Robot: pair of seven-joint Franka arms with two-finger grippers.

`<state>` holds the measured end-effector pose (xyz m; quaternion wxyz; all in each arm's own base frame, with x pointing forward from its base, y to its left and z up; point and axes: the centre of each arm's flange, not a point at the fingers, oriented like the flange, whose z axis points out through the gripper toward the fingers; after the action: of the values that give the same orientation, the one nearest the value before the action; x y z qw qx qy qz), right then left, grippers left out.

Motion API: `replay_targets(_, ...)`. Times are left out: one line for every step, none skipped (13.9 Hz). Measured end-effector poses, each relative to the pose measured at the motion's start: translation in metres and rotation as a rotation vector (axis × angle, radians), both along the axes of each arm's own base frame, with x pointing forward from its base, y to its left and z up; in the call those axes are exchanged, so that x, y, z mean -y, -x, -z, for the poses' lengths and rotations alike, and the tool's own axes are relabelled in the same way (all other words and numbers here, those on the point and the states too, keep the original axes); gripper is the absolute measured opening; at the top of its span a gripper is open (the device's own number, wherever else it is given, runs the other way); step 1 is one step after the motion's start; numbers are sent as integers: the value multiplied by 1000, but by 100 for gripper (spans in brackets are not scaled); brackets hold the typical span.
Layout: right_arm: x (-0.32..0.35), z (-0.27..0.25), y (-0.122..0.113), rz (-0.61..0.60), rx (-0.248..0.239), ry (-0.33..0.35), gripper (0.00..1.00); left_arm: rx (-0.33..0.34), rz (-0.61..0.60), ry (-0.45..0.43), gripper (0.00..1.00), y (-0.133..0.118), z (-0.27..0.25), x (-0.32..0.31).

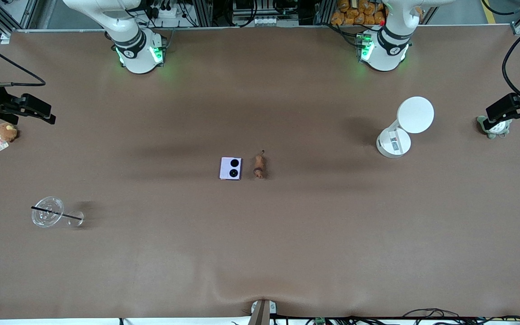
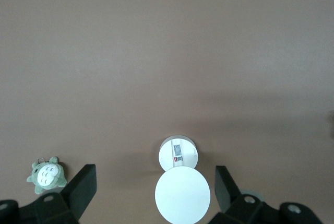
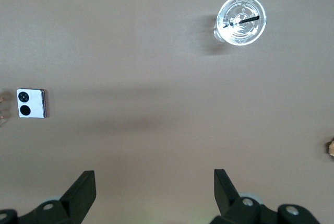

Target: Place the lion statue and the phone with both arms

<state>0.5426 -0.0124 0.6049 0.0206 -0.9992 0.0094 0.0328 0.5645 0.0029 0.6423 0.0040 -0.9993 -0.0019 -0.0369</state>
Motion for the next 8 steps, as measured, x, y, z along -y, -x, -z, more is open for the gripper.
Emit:
replay_targets(0,0,0,0,-1,0,100,0,0,0,100,0,0,0)
replay_targets(0,1,0,0,-1,0,100,0,0,0,100,0,0,0)
replay_targets(0,1,0,0,-1,0,100,0,0,0,100,0,0,0)
replay_targets(0,1,0,0,-1,0,100,0,1,0,100,0,0,0)
replay_targets(0,1,0,0,-1,0,100,0,1,0,100,0,0,0)
replay_targets(0,1,0,0,-1,0,100,0,1,0,100,0,0,1)
replay_targets(0,1,0,0,-1,0,100,0,3,0,100,0,0,1)
replay_targets(0,1,0,0,0,0,100,0,5,0,100,0,0,3)
